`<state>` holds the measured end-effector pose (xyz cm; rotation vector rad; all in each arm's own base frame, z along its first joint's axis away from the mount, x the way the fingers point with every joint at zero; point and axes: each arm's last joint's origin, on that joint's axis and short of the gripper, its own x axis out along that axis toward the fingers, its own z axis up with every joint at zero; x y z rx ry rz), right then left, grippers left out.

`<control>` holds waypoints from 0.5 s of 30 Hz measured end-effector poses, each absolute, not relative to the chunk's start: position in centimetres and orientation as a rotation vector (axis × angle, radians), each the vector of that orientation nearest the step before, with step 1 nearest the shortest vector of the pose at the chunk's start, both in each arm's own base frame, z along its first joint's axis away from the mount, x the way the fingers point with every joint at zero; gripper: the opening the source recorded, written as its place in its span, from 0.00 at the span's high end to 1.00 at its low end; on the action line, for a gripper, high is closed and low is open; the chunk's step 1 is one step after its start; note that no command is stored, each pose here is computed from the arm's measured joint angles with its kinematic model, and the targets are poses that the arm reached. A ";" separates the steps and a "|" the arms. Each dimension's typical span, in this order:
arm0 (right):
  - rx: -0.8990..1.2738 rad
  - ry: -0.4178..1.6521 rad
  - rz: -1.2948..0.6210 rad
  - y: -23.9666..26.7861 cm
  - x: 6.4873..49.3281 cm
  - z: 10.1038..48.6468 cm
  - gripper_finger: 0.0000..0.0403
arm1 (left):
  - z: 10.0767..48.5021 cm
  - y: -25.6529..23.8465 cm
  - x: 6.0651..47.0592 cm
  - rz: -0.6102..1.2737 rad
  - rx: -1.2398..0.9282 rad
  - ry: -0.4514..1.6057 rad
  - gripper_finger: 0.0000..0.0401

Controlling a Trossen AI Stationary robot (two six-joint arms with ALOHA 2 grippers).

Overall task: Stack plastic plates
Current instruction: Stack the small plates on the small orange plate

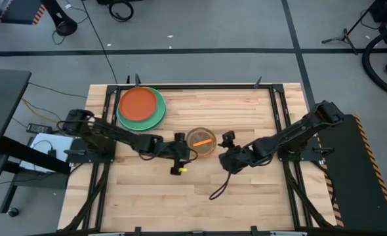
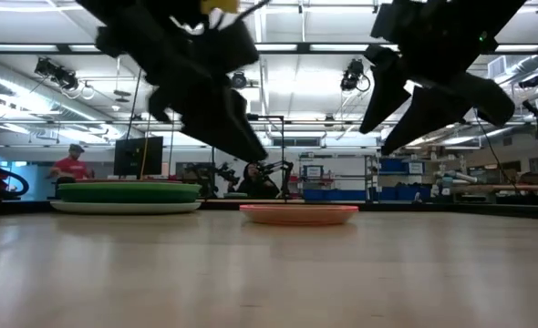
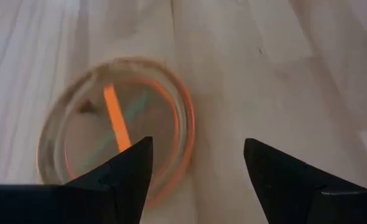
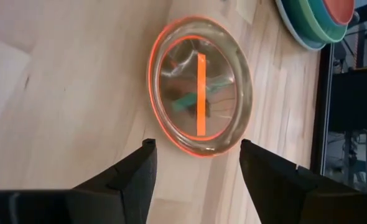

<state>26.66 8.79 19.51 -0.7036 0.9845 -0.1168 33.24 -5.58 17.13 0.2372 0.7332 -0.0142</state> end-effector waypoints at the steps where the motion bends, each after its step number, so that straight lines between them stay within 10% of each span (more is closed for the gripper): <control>1: -0.704 0.984 -0.117 8.8 26.6 19.6 0.42 | 17.0 -5.5 33.9 -0.020 0.263 0.723 0.36; 15: -0.720 1.032 -0.103 8.6 26.2 19.3 0.42 | 11.9 -5.8 38.0 -0.015 0.385 0.870 0.51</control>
